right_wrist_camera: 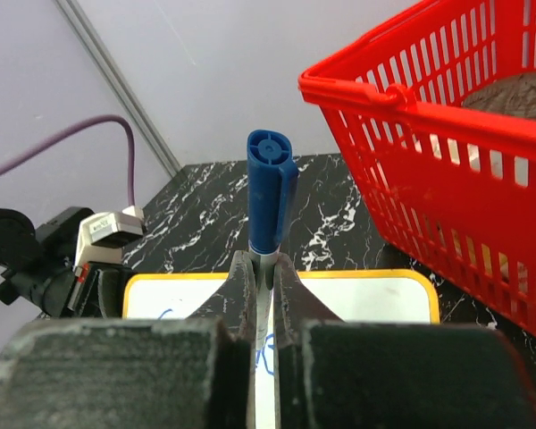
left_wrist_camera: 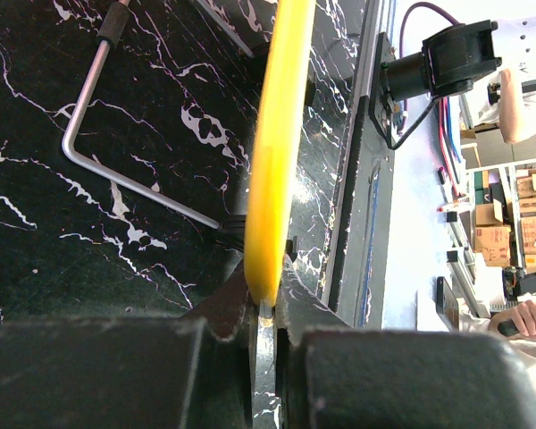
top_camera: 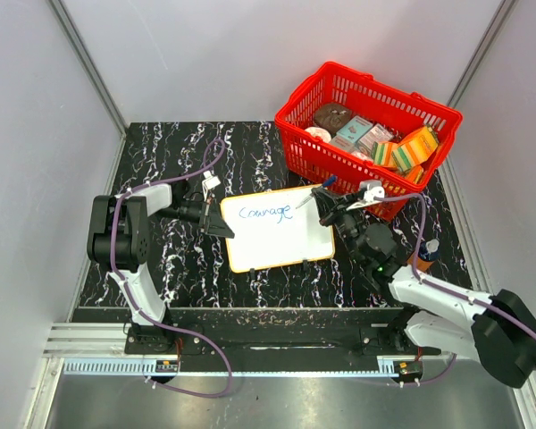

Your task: Write a sentence on the whiteboard

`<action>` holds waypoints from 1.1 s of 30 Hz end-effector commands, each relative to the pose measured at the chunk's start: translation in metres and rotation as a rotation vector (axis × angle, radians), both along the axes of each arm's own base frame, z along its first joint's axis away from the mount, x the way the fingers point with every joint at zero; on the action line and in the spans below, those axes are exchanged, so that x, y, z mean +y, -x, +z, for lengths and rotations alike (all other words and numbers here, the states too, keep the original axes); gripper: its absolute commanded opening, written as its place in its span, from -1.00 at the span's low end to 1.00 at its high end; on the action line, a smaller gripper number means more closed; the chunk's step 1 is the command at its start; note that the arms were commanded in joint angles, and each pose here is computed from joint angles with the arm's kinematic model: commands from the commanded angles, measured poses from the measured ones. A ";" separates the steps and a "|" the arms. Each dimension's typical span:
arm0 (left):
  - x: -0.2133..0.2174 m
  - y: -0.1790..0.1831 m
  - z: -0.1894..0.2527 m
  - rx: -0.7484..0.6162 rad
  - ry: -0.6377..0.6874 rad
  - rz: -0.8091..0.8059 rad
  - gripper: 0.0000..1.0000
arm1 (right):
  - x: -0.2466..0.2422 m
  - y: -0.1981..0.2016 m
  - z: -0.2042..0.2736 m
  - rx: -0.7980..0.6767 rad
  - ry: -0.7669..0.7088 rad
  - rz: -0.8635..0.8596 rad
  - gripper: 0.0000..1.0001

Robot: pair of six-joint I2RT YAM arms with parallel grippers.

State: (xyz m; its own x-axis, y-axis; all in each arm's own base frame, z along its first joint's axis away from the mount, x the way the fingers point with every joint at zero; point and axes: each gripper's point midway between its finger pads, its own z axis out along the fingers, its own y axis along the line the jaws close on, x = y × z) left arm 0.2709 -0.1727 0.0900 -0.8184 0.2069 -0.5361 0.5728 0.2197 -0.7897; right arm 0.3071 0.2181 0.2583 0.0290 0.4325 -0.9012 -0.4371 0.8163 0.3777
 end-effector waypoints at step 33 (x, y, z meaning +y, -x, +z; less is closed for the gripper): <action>0.006 -0.002 -0.023 -0.053 -0.128 -0.039 -1.00 | -0.021 0.010 0.008 -0.031 0.054 -0.042 -1.00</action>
State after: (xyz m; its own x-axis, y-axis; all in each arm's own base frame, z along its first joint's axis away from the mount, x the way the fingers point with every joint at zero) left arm 0.2707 -0.1728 0.0900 -0.8185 0.2072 -0.5358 0.5726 0.2195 -0.7899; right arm 0.2948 0.2019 0.2455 0.0254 0.3644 -0.9309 -0.4158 0.8507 0.3216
